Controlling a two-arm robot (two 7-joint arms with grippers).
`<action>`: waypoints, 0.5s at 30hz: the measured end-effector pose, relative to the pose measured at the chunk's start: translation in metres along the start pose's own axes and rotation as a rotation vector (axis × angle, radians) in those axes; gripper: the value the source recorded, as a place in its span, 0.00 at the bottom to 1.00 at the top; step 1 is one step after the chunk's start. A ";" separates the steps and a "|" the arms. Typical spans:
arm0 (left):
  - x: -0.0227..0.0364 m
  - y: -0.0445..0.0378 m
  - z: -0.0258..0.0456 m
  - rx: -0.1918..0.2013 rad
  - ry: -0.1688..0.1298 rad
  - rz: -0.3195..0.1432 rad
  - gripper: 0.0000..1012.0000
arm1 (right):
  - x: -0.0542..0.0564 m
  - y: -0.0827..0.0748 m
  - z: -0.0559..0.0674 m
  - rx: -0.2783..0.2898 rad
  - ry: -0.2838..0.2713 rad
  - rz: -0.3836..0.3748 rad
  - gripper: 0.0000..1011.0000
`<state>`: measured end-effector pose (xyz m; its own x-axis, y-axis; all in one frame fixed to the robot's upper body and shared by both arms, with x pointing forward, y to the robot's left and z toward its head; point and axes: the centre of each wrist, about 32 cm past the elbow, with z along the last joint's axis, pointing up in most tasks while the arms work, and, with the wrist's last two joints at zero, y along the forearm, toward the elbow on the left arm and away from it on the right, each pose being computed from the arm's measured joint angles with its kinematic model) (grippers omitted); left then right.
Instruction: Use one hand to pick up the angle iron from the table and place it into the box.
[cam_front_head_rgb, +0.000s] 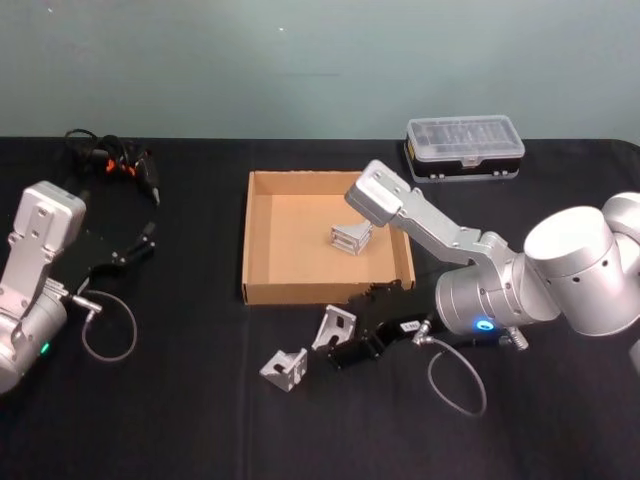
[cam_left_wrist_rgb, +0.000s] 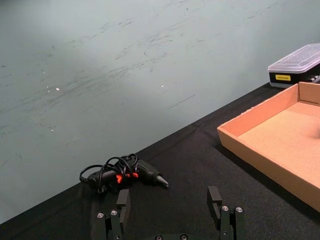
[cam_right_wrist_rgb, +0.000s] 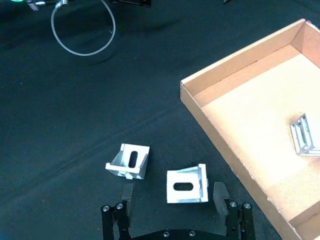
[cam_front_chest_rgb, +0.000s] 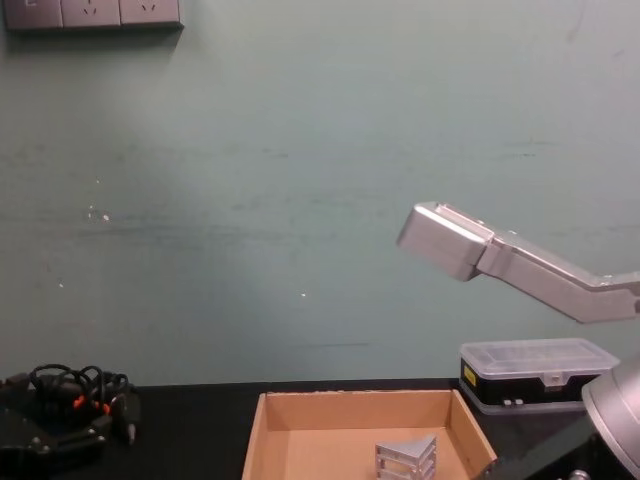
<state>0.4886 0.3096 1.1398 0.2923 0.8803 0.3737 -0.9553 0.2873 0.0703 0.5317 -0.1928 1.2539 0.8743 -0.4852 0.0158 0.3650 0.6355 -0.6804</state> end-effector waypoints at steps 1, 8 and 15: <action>0.0000 0.0000 0.0000 0.000 0.000 0.000 1.00 | 0.000 0.000 0.000 -0.001 0.001 0.000 0.99; 0.0000 0.0000 0.0000 0.000 0.000 0.000 1.00 | 0.004 0.006 -0.002 -0.014 0.013 -0.004 0.99; 0.0000 0.0000 0.0000 0.000 0.000 0.000 1.00 | 0.007 0.009 -0.004 -0.023 0.022 -0.010 0.99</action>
<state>0.4886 0.3097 1.1398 0.2923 0.8803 0.3737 -0.9553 0.2873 0.0703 0.5396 -0.1927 1.2455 0.8633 -0.5047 0.0061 0.3655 0.6167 -0.6972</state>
